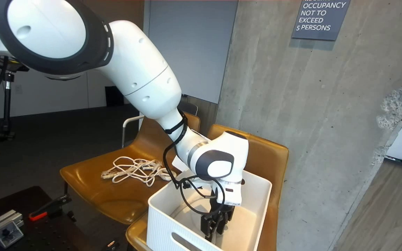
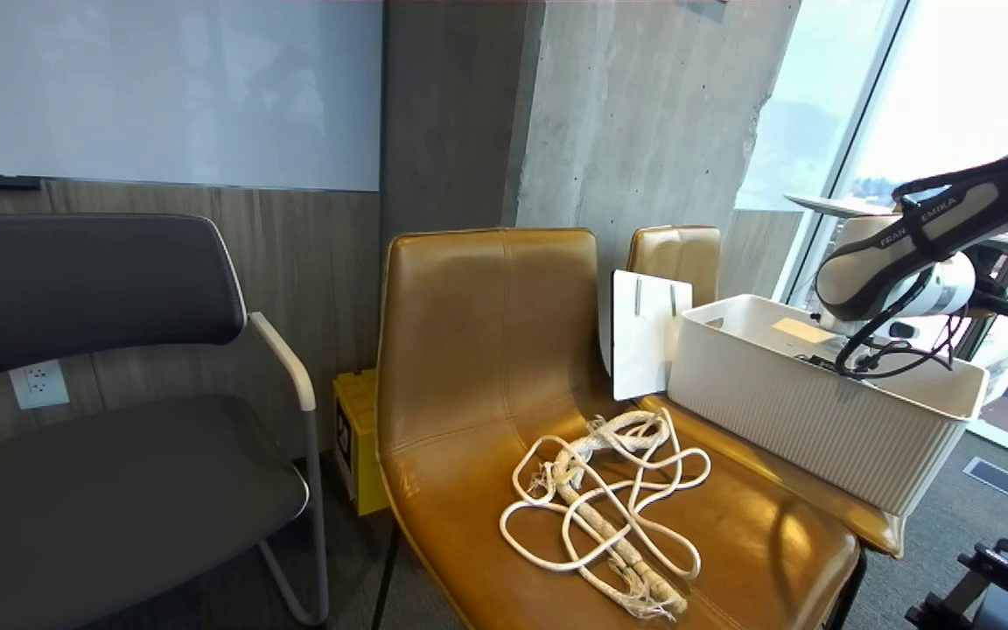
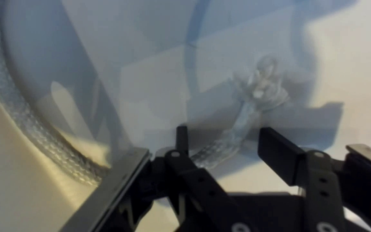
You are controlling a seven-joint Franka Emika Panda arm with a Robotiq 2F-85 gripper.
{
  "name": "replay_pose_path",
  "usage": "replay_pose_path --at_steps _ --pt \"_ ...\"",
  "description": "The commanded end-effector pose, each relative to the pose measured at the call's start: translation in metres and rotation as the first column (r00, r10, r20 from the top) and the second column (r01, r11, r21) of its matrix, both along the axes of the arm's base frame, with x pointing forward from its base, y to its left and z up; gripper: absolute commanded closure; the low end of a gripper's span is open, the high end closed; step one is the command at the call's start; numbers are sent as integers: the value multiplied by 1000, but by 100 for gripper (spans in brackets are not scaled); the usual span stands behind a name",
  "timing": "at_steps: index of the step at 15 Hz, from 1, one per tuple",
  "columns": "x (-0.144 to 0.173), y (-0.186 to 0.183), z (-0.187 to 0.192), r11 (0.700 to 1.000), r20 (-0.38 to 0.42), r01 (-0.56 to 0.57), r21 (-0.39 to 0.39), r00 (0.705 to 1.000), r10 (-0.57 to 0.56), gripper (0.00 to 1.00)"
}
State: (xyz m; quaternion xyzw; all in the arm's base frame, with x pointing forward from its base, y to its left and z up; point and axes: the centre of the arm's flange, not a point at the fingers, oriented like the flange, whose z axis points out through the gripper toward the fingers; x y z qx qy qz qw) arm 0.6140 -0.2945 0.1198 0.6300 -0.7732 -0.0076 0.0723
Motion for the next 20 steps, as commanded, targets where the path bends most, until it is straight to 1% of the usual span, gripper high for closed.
replay_pose_path --at_steps 1,5,6,10,14,17,18,20 --pt "-1 -7 -11 998 -4 62 23 998 -62 72" --pt "2 -8 -4 996 -8 82 39 997 -81 98" --pt "7 -6 3 996 -2 78 38 997 -78 100" --pt "32 2 39 998 58 49 29 997 -51 97" --pt "67 13 105 1000 164 -3 -19 986 6 97" --pt "94 34 174 994 257 -58 -89 963 79 97" --pt "102 44 190 990 284 -82 -115 952 112 97" --pt "113 74 226 976 321 -135 -171 929 185 97"
